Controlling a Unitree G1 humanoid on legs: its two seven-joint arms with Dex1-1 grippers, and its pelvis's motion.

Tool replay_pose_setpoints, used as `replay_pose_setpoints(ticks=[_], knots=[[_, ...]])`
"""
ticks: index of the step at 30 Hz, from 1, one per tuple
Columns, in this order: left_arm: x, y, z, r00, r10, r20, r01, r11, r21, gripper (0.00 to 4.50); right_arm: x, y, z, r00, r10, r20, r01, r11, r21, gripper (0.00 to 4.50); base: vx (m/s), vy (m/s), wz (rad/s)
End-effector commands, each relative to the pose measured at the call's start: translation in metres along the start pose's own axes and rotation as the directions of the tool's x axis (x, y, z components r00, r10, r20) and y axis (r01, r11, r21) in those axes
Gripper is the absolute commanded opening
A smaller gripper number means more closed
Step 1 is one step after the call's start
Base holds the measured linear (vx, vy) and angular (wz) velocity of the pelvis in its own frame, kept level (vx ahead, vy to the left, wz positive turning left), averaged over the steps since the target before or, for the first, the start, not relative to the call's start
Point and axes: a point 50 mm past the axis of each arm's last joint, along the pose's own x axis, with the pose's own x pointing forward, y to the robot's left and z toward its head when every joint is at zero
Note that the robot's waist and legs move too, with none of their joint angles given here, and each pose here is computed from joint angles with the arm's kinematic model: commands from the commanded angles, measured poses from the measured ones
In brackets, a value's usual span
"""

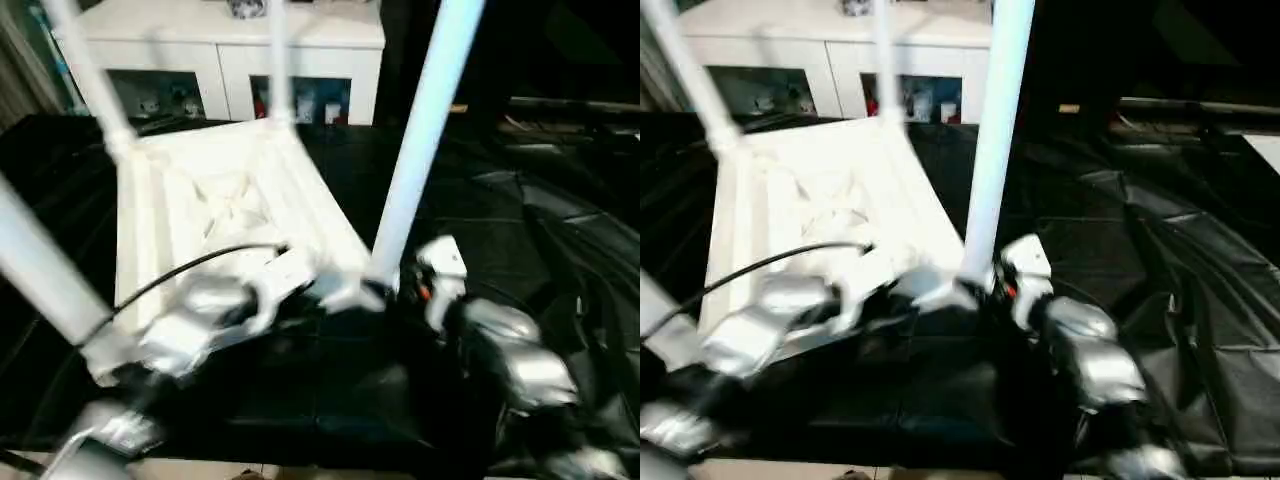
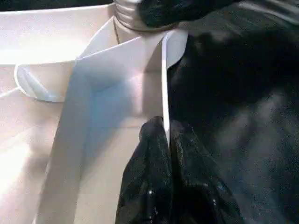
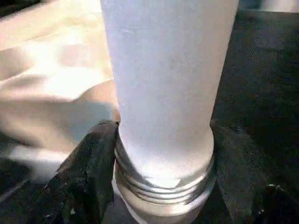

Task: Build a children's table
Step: Rotate leg to tighten

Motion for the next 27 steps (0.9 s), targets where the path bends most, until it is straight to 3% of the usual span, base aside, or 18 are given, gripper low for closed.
replay_pose_setpoints(ticks=[1,5,9,10,12,16,22,24,27], knots=[[0.011,-0.007,-0.001,1.000,0.011,-0.020,-0.011,1.000,-0.013,0.00,0.002,0.000,-0.015,0.993,-0.082,-0.081,0.087,0.995,0.050,2.66,0.000,0.000,0.00],[0.027,-0.004,0.008,0.993,0.108,-0.053,-0.108,0.994,-0.002,0.00,0.019,0.021,-0.016,0.987,-0.105,-0.118,0.104,0.994,-0.012,2.66,0.000,0.000,0.00],[0.028,-0.007,0.011,0.996,0.082,-0.037,-0.081,0.996,0.025,0.00,0.018,0.029,-0.009,0.999,-0.016,-0.045,0.017,1.000,0.013,2.66,0.000,0.000,0.00],[0.028,-0.007,0.011,0.997,0.075,-0.032,-0.074,0.997,0.028,0.00,0.017,0.030,-0.008,1.000,-0.009,-0.028,0.009,1.000,0.026,3.01,0.000,0.000,0.00],[0.025,-0.008,0.010,0.998,0.059,-0.027,-0.058,0.998,0.029,0.00,0.013,0.025,-0.002,1.000,0.012,0.009,-0.012,0.999,0.031,3.36,0.000,0.000,0.00],[0.013,-0.006,0.004,1.000,0.020,-0.014,-0.020,0.999,0.034,0.00,0.000,0.012,0.007,0.995,0.091,0.031,-0.091,0.996,-0.012,3.58,0.000,0.000,0.00],[-0.006,-0.009,-0.002,0.996,-0.089,0.022,0.087,0.991,0.099,0.00,-0.025,0.002,0.009,0.947,0.319,-0.046,-0.322,0.937,-0.136,3.88,0.000,0.000,0.00],[-0.017,-0.019,0.000,0.971,-0.220,0.098,0.203,0.967,0.154,0.00,-0.034,-0.006,0.009,0.925,0.368,-0.091,-0.379,0.906,-0.190,3.88,0.000,0.000,0.00],[-0.023,-0.019,-0.003,0.966,-0.250,0.071,0.235,0.957,0.170,0.00,-0.040,-0.008,0.011,0.897,0.424,-0.121,-0.441,0.873,-0.208,3.88,0.000,0.000,0.00]])
